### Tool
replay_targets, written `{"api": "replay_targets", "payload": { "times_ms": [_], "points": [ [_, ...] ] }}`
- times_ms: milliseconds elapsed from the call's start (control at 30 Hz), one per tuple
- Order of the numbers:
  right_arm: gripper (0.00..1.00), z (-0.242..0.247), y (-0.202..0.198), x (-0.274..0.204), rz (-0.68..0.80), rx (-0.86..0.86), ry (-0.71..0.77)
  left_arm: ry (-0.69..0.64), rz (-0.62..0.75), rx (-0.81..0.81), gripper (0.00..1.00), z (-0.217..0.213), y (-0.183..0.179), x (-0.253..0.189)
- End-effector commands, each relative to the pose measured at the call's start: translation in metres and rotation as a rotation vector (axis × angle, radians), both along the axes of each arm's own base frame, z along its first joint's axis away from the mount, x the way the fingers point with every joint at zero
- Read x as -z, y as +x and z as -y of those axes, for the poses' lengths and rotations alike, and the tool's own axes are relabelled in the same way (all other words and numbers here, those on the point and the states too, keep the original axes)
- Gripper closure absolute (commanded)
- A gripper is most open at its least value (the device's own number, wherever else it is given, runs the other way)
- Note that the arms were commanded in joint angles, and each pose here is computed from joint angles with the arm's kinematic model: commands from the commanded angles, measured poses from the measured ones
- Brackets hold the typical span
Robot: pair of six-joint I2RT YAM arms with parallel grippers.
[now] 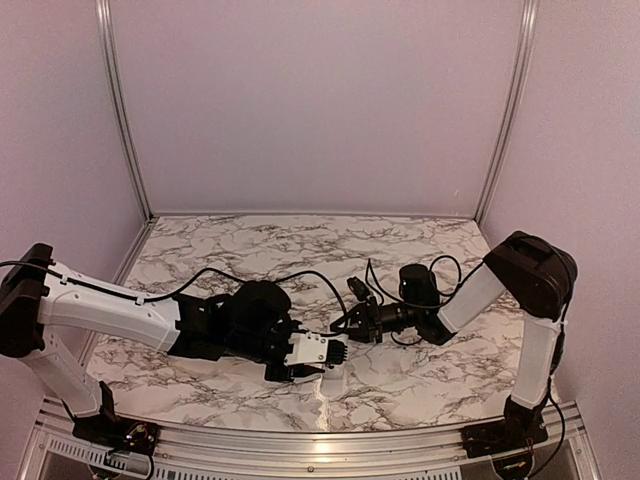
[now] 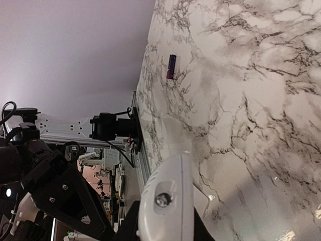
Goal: Load the batteries into the remote control
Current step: Load the battery into the battery compartment.
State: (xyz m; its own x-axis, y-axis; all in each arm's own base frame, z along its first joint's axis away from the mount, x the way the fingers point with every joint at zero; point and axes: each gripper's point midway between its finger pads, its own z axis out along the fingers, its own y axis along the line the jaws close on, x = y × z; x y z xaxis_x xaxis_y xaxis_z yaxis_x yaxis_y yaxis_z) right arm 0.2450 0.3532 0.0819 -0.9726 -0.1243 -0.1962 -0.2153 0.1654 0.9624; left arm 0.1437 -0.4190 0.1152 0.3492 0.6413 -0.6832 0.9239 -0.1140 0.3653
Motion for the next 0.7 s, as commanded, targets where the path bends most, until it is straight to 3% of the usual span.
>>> {"api": "replay_targets", "payload": {
  "times_ms": [0,667],
  "points": [
    [1.0,-0.002,-0.003,-0.012,0.051,-0.022,0.01,0.01,0.051,0.025,0.68,0.007,0.003,-0.003],
    [1.0,-0.007,-0.01,-0.01,0.061,-0.05,-0.006,0.076,0.062,0.051,0.73,0.02,0.004,0.017]
  ]
}}
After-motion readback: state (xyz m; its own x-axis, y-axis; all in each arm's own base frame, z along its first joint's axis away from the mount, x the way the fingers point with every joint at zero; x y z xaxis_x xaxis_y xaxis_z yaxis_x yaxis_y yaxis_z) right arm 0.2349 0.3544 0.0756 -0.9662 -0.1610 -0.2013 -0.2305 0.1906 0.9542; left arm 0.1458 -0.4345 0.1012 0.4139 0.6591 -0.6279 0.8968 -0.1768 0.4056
